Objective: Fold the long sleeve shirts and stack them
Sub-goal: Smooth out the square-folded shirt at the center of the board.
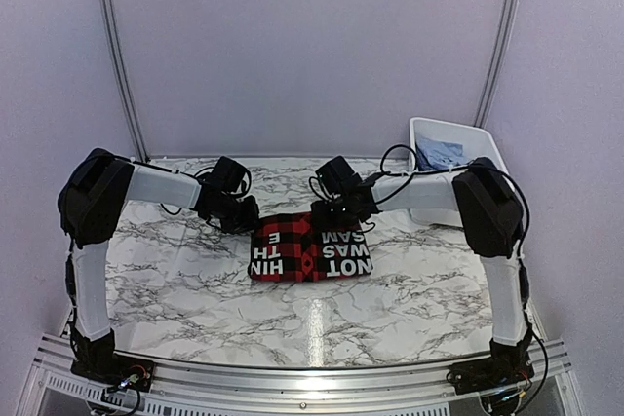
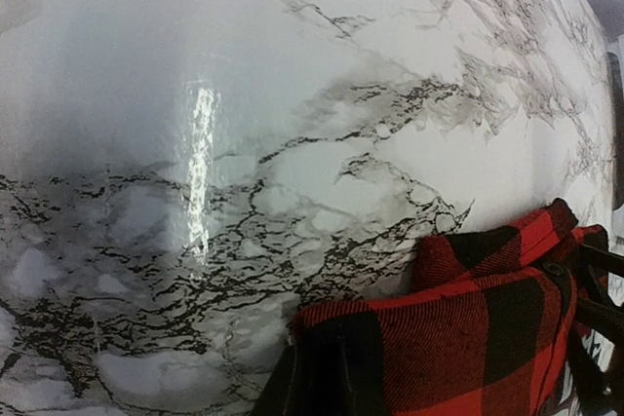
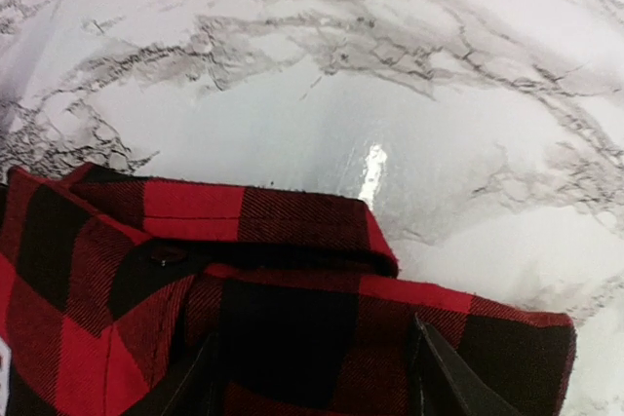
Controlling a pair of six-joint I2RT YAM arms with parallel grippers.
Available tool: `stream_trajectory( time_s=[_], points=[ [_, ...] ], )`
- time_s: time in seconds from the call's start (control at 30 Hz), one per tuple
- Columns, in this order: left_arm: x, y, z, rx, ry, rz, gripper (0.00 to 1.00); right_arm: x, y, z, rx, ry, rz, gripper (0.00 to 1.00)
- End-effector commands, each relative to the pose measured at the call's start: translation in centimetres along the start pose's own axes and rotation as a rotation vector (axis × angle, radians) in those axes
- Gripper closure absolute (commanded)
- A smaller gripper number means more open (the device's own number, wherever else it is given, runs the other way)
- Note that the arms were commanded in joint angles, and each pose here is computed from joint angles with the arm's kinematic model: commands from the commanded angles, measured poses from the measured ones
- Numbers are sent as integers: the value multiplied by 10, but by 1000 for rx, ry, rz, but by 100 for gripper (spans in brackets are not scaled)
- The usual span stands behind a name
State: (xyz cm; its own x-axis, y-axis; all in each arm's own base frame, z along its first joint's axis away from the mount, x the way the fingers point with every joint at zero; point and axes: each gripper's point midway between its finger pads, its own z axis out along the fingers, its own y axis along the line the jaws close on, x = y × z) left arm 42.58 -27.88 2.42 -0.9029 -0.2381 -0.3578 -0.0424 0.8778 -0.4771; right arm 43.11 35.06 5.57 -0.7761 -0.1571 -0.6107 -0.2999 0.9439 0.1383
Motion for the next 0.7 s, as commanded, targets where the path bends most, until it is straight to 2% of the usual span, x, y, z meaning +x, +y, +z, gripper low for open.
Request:
stream_trajectory(
  time_s=[0.0, 0.17, 0.4, 0.57, 0.67],
  points=[
    [-7, -15, -4, 46, -13, 27, 85, 1, -1, 26, -11, 29, -8, 42],
    [-10, -19, -12, 54, -20, 40, 84, -14, -1, 18, 6, 4, -32, 38],
    [-4, -12, -44, 25, -39, 21, 77, -32, 1, -31, 29, -58, -56, 34],
    [18, 1, -78, 29, -41, -9, 67, -8, 2, -59, 47, -55, -64, 36],
    [37, 0, -86, 71, -4, -25, 59, 14, 2, -68, 50, -34, -58, 39]
  ],
)
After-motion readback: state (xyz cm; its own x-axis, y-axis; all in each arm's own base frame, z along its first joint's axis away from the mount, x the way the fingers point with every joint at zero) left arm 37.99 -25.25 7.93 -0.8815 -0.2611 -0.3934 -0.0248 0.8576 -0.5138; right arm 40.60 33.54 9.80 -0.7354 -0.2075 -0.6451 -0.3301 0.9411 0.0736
